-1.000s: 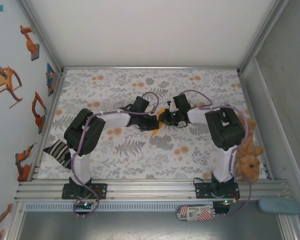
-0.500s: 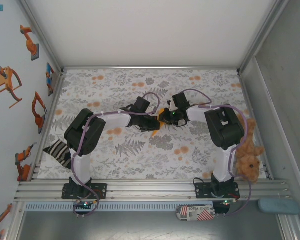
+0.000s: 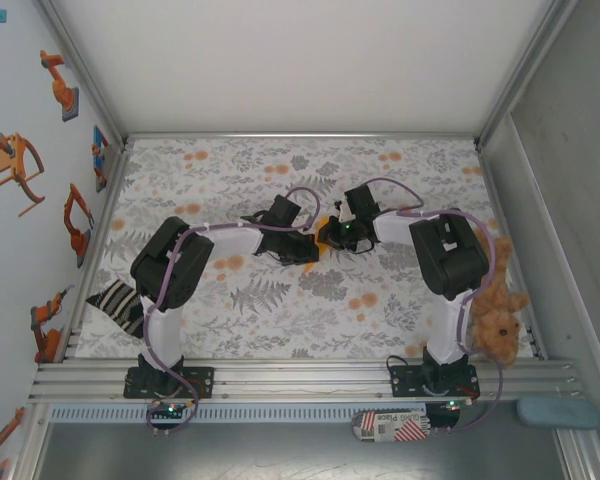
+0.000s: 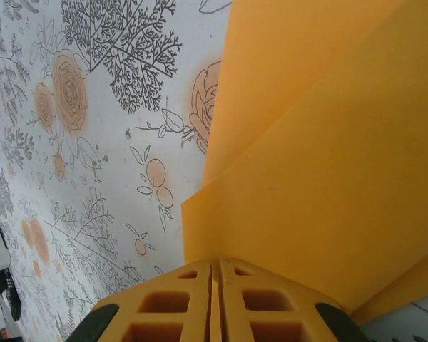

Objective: Fold a paper plane with a square sheet of paper (pick it up from the middle)
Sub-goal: Fold the wing for the fifth time at the center of the table.

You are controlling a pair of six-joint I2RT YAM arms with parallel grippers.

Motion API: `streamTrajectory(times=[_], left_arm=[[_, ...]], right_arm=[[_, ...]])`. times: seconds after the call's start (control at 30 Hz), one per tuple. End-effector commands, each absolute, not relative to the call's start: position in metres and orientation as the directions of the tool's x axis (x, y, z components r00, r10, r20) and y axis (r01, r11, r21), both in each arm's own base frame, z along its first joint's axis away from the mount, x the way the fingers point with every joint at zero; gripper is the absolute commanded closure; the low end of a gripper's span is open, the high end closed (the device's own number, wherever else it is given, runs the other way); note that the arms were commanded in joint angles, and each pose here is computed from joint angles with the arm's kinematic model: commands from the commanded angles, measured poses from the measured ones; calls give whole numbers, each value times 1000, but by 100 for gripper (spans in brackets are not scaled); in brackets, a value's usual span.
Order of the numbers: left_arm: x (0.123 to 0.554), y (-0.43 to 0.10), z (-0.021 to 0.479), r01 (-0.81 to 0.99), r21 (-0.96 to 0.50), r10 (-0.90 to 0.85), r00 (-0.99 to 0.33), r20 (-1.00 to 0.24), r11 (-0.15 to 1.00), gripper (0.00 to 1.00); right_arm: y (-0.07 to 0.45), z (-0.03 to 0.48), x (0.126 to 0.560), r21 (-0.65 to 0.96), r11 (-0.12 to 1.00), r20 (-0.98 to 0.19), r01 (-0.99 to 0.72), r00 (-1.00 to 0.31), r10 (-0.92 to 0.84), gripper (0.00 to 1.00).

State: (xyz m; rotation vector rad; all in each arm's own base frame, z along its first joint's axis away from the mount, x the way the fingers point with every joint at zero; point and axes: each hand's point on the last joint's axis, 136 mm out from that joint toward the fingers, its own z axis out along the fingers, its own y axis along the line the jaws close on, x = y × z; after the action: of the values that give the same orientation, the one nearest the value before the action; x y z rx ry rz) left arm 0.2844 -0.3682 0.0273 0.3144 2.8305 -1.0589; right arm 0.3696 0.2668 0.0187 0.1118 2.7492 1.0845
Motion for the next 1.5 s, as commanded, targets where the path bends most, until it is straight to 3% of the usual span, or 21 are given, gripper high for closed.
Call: streamTrajectory(times=[0.0,1.0,1.3,1.47], left_arm=[[276,-361,12,225,-614,180,-974,-135,757,95],[270,-341,-10,171,-607,153,-985,-82,776,98],[269,-339,-16,134,-630,128,-990,-55,765,100],[270,-341,-16,129,-642,121,-991,-56,756,100]], right_arm=[[251,-7,364,610,790,-97,64,-983,154,88],[248,-12,362,588,806,-89,64,-986,143,88],[274,70,381,717,688,-250,-111,-963,105,89],[273,81,373,730,673,-253,-117,-962,107,95]])
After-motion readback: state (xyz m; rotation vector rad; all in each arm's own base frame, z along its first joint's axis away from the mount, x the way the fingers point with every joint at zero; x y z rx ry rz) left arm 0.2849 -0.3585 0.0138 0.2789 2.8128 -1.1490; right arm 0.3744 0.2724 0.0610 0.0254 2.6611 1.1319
